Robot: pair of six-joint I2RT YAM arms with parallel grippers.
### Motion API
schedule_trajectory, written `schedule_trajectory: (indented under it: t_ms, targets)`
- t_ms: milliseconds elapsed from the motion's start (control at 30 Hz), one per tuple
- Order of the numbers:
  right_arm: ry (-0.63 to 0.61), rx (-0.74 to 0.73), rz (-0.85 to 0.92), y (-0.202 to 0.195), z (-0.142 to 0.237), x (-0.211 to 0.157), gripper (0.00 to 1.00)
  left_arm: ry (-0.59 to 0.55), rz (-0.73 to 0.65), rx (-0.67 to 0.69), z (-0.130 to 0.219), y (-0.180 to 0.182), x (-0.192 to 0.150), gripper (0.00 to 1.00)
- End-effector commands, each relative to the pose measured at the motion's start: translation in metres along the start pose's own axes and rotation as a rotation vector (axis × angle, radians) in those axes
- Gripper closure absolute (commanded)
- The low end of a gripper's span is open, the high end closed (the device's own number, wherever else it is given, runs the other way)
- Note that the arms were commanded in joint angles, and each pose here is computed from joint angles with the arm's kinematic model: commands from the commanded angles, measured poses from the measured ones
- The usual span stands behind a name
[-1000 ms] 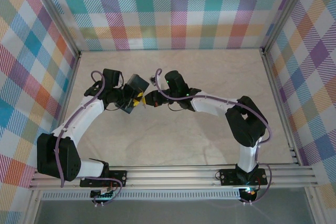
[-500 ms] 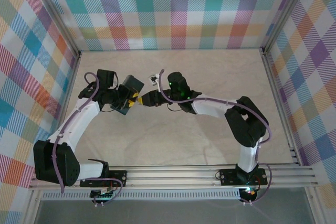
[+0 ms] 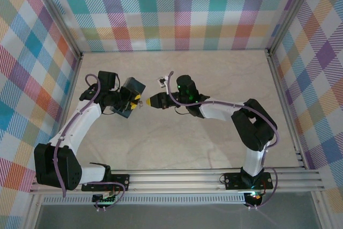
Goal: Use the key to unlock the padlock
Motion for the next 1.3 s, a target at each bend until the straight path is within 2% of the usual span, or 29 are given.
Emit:
schedule_trajectory:
  t_ms: [0,333,600,800,1167,1267]
  targets:
    - [-0.02,0.061,0.041,0.011,-0.01,0.014,0.78,0.012,-0.026,-0.057,0.008,-0.007,-0.003,1.0]
    - [0.001,0.055,0.032,0.008,-0.02,0.01,0.82,0.018,-0.021,-0.066,0.008,-0.007,-0.003,1.0]
    - [0.017,0.002,0.03,0.003,-0.017,0.004,0.79,0.011,-0.019,-0.07,0.01,-0.008,-0.003,1.0]
    - [0.026,0.02,0.018,0.002,-0.021,0.004,0.84,0.015,-0.018,-0.08,0.011,-0.009,-0.005,1.0]
    - [0.032,0.015,0.01,-0.002,-0.024,0.002,0.83,0.017,-0.02,-0.095,0.016,-0.011,-0.007,1.0]
    - [0.033,-0.005,0.005,-0.005,-0.024,0.001,0.79,0.016,-0.02,-0.095,0.017,-0.012,-0.007,1.0]
Point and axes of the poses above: each hand's point on the last joint's axis, 136 mm out from that joint toward the fingers, its own z axis back along the fingers, its own y axis along the line the jaws close on, x = y × z, the point moved 8 cm from there along z, back along the fingers, and after that the axes turned 11 degrees about z, right-handed, at the moved point
